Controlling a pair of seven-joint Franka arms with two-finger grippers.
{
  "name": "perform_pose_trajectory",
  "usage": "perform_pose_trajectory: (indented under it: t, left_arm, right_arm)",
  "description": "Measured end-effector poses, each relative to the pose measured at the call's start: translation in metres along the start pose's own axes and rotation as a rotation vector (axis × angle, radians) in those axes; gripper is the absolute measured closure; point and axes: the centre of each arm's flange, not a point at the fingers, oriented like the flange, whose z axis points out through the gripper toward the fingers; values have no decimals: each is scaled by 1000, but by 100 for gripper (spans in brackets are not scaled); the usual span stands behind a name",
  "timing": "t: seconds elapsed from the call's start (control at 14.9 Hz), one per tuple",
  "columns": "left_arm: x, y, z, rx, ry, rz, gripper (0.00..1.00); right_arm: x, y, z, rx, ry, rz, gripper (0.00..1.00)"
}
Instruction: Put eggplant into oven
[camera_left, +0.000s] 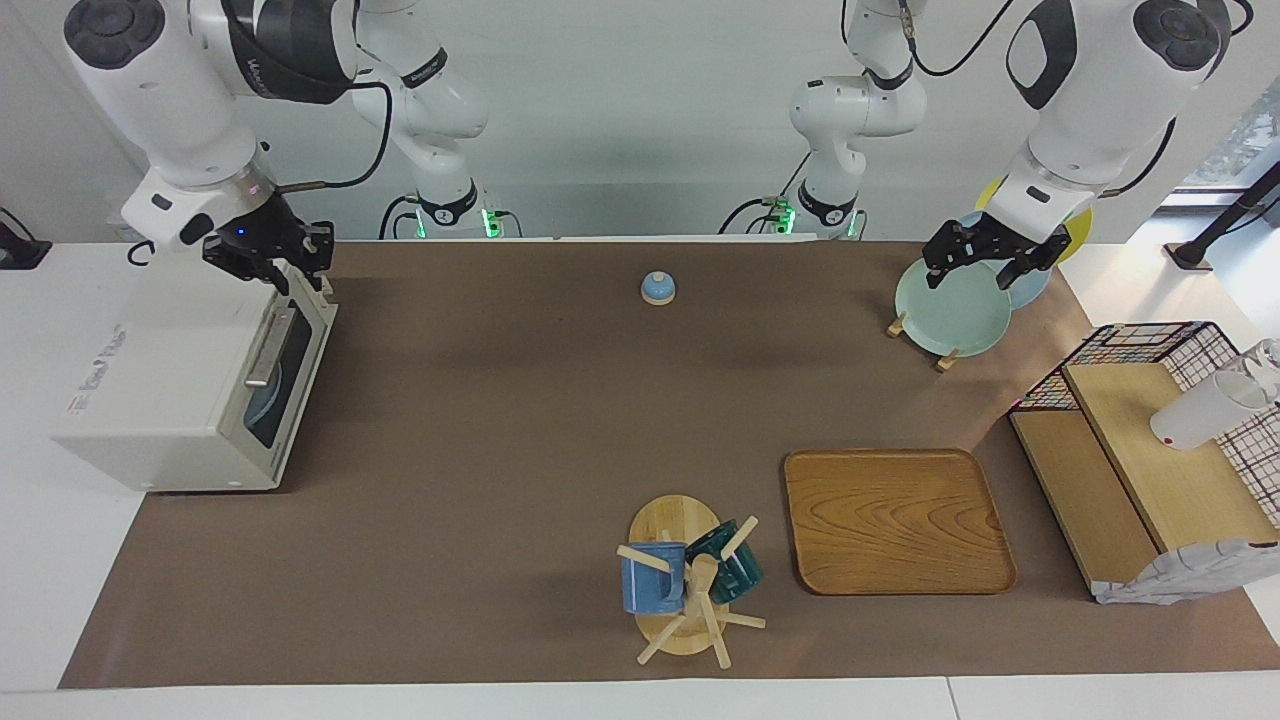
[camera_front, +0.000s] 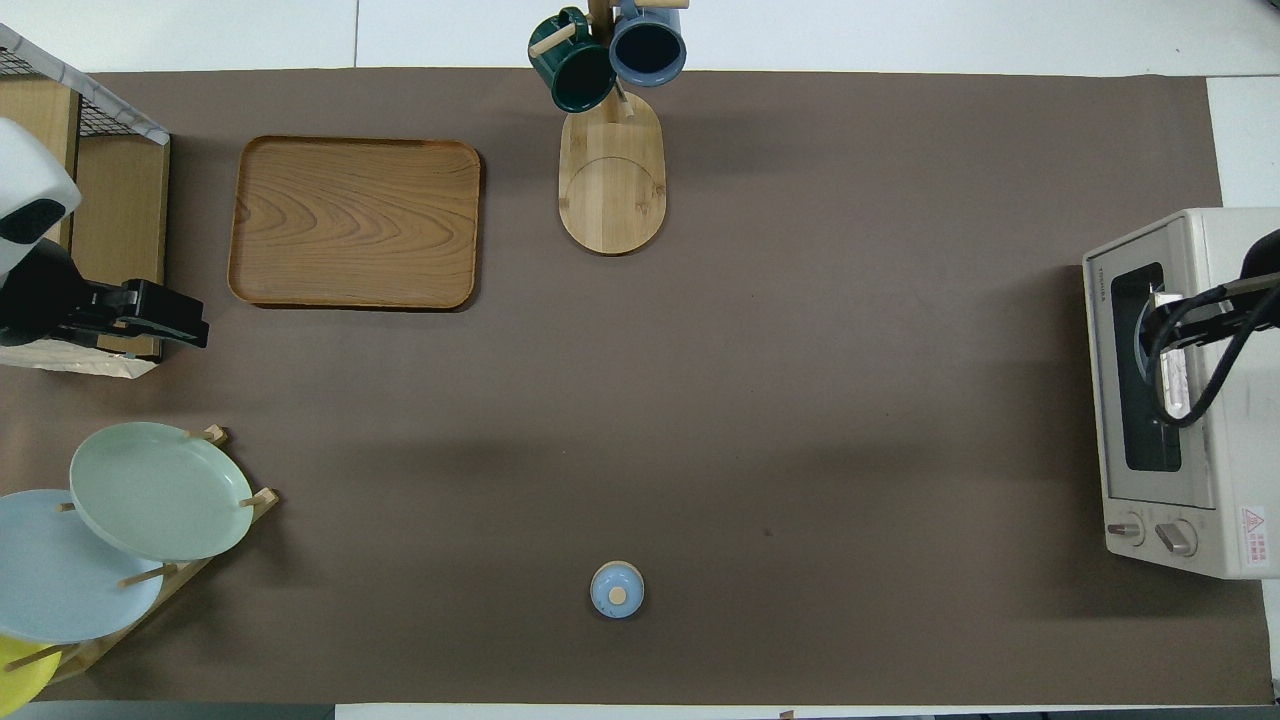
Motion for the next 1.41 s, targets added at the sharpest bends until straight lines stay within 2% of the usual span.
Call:
perform_pose_trajectory:
  t: [0.34,0.74,1.01,1.41]
  left_arm:
    - [0,0,0,0,0,0,0]
    - [0,0,0,0,0,0,0]
    - [0,0,0,0,0,0,0]
    - [0,0,0,0,0,0,0]
  right_arm:
    - [0,-10,-4,-5,5,33,1]
    - [-4,-19,-12,0,21,111,0]
    - [-7,-33,-12,-3,16,99,0]
    - [-16,-19,-11,3,1,126,0]
